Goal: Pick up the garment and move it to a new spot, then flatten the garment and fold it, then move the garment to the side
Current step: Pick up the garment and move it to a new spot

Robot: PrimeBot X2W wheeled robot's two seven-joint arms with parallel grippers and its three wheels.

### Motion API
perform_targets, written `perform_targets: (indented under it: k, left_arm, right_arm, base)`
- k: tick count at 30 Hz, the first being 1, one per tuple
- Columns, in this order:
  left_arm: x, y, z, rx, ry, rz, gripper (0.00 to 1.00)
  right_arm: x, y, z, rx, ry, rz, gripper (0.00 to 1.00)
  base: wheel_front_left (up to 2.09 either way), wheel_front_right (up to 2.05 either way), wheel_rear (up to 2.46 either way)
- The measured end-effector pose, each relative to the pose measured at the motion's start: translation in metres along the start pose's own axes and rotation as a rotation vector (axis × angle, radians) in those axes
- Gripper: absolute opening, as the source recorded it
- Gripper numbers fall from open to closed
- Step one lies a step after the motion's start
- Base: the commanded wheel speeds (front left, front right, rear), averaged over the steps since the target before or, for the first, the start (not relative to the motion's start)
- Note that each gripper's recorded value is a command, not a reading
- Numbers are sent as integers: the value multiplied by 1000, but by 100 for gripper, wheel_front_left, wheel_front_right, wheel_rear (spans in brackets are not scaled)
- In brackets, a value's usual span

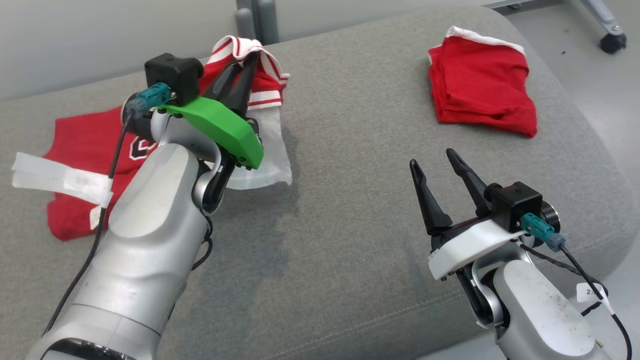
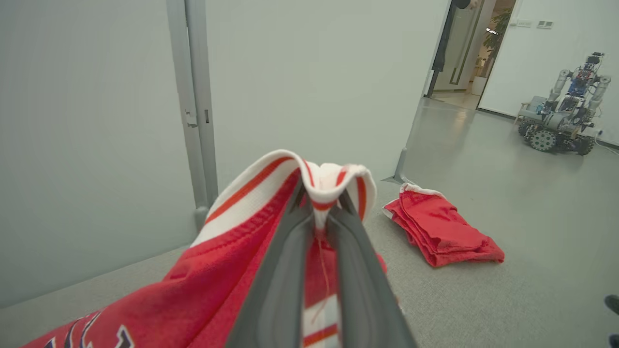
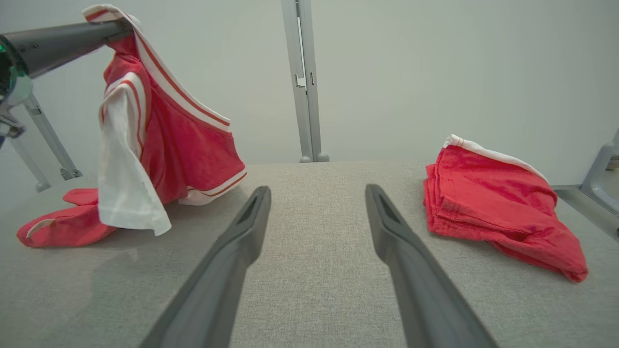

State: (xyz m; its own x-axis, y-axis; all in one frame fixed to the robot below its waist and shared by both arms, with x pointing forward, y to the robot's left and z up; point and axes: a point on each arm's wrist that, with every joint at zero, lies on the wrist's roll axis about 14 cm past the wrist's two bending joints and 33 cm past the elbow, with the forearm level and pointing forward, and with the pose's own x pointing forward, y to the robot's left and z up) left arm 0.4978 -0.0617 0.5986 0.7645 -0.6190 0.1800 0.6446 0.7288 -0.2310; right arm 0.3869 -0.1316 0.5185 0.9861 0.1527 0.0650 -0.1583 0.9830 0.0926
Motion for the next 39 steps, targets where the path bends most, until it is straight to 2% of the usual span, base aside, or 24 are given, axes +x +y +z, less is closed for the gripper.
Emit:
perform_targets:
  k: [3,8,9,10,11,12,19,27,30,33,39]
  left_arm:
    - [14,-46,-8,-38,23,-128,0]
    - [26,-69,-30,-77,82,-153,0]
    - [28,-74,-36,-86,100,-159,25]
    - [29,-79,-43,-79,114,-169,45]
    - [29,-86,-51,-53,133,-184,97]
    - [29,-91,-59,-35,150,-201,100]
    - [18,-111,-116,-102,278,-255,100]
    - [10,-108,-128,-118,298,-264,100]
    - [7,-100,-124,-91,279,-250,100]
    - [4,-90,-119,-9,256,-235,100]
    - [-11,-59,-117,60,264,-143,100]
  right_arm:
    - [-10,-12,2,0,-2,-45,100]
    - [-21,-25,0,6,8,-94,100]
    - [-23,-28,0,4,10,-105,100]
    - [-24,-32,0,3,10,-118,100]
    - [-25,-36,1,1,8,-132,100]
    - [-26,-40,1,-3,8,-145,100]
    - [-30,-72,-8,-14,36,-241,100]
    - [-23,-71,-25,-16,81,-227,100]
    - [-19,-67,-30,-17,94,-203,100]
    - [-14,-58,-34,-12,103,-167,100]
    - [-4,-38,-37,2,103,-101,100]
  base:
    - [0,0,0]
    - [0,0,0]
    - [0,0,0]
    - [0,0,0]
    - [0,0,0]
    - [0,0,0]
    - [0,0,0]
    - [0,0,0]
    - [0,0,0]
    - [0,0,0]
    - [0,0,0]
